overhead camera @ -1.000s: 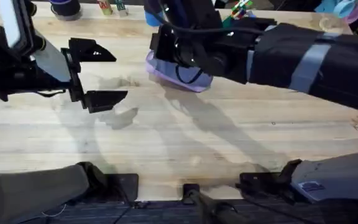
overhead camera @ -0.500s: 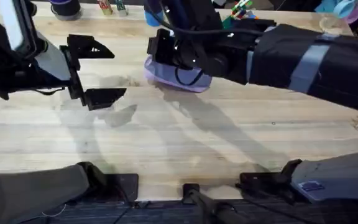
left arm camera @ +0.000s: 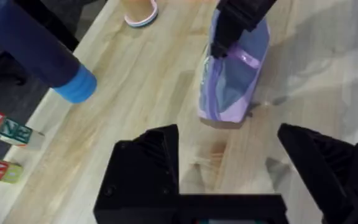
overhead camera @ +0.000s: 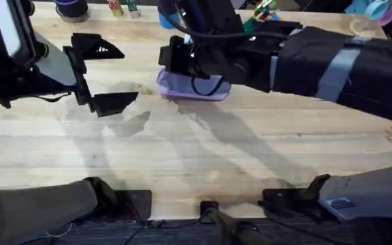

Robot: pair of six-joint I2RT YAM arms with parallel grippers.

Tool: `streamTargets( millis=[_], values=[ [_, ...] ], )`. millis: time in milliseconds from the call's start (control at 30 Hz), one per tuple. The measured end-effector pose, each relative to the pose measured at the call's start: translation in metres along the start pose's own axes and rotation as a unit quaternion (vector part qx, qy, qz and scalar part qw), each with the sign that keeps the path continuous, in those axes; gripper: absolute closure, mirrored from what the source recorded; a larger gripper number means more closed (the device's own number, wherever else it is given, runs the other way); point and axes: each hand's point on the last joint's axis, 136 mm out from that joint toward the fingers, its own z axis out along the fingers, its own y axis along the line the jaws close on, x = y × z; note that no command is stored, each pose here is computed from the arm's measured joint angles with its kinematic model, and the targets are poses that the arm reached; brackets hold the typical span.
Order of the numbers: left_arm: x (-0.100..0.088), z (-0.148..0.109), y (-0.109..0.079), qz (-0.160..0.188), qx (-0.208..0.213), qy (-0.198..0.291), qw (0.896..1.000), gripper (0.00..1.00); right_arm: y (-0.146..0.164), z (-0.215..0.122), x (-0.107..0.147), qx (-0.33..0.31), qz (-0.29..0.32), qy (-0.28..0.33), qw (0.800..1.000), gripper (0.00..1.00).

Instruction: Unzip the bag, pick up the pens from the table one at a time and place them inside, then zip the bag closed.

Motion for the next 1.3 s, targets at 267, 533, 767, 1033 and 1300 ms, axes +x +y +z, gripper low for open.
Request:
streamTargets(
  millis=[267, 533, 767, 1033, 1300],
  values=[
    [0.006, 0.025, 0.006, -0.019, 0.022, -0.032, 0.999, 0.007, 0.000, 0.000, 0.000, -0.003, 0.001, 0.003, 1.000, 0.970],
    [0.012, 0.069, 0.012, -0.012, 0.057, -0.091, 0.994, 0.007, 0.000, 0.000, 0.000, -0.004, 0.001, 0.004, 1.000, 0.970],
    [0.000, 0.100, 0.013, -0.036, 0.088, -0.133, 0.987, 0.005, 0.000, 0.000, 0.000, -0.004, 0.001, 0.004, 1.000, 0.971],
    [-0.016, 0.121, 0.003, -0.065, 0.124, -0.136, 0.981, 0.649, 0.000, 0.000, 0.000, -0.004, 0.000, 0.002, 1.000, 0.971],
    [-0.014, 0.122, 0.003, -0.087, 0.125, -0.127, 0.980, 0.951, -0.005, 0.000, -0.006, 0.001, 0.005, -0.003, 1.000, 0.971]
  ],
)
